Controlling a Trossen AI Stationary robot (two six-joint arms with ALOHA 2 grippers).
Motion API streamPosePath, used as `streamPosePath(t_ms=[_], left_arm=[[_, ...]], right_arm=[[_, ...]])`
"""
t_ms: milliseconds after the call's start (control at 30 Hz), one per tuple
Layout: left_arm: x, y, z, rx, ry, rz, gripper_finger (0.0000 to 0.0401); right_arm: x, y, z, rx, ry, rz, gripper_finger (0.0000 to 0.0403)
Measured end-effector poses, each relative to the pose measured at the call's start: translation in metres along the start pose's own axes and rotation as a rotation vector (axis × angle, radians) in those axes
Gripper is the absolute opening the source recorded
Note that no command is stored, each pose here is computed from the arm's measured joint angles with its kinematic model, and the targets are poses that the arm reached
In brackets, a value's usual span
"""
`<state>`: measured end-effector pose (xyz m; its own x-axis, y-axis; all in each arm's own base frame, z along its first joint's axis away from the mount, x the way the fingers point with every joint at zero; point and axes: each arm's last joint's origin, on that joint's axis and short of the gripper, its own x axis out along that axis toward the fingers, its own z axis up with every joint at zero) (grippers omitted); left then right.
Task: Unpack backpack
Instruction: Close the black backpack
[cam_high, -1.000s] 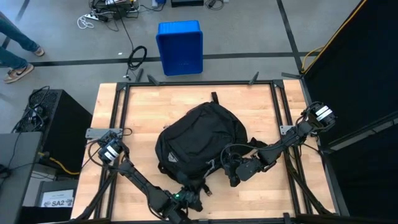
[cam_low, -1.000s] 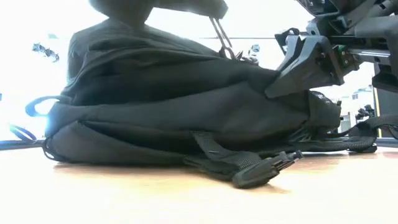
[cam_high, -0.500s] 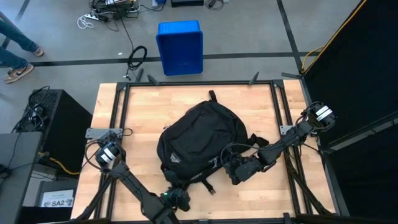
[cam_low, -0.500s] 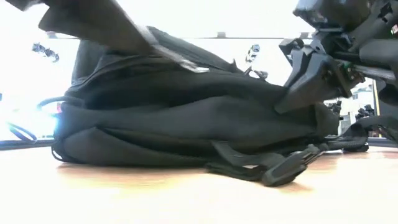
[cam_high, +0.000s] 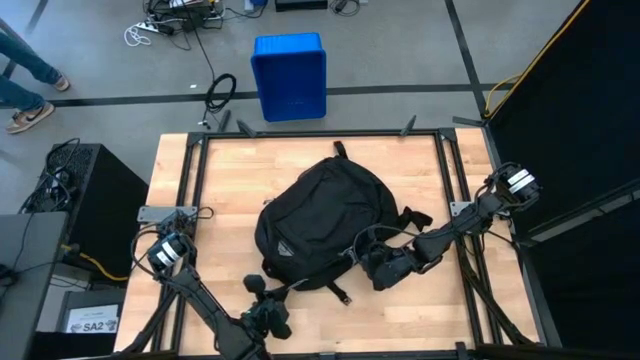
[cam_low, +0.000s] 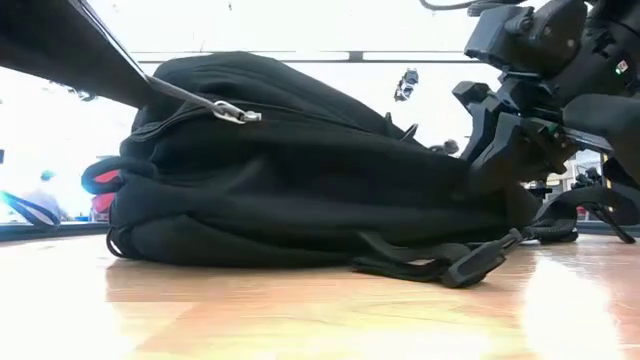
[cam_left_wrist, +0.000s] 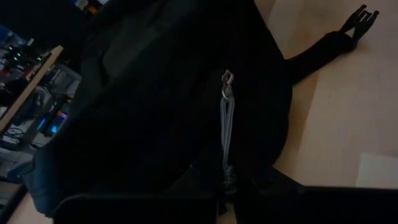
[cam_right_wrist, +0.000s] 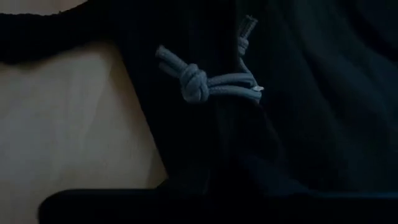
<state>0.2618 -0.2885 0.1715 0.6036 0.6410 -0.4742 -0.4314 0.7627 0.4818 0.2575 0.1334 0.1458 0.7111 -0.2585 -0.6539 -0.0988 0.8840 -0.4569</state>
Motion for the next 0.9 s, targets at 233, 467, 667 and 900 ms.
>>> streamPosePath(t_ms=[233, 467, 667, 900], left_arm=[[0.002, -0.001, 0.002, -0.020, 0.000, -0.004, 0.0000], [0.009, -0.002, 0.007, -0.055, -0.002, -0.005, 0.0000], [0.013, -0.005, 0.031, -0.046, -0.036, -0.029, 0.0000], [0.006, -0.005, 0.078, 0.010, -0.151, -0.052, 0.0000]], right_arm=[[-0.027, 0.003, 0.011, -0.019, -0.111, -0.069, 0.0089], [-0.051, 0.009, 0.038, 0.055, -0.370, -0.042, 0.0149], [-0.040, 0.033, 0.058, -0.015, -0.657, 0.166, 0.0163], [-0.001, 0.047, 0.061, -0.077, -0.614, 0.019, 0.0147]])
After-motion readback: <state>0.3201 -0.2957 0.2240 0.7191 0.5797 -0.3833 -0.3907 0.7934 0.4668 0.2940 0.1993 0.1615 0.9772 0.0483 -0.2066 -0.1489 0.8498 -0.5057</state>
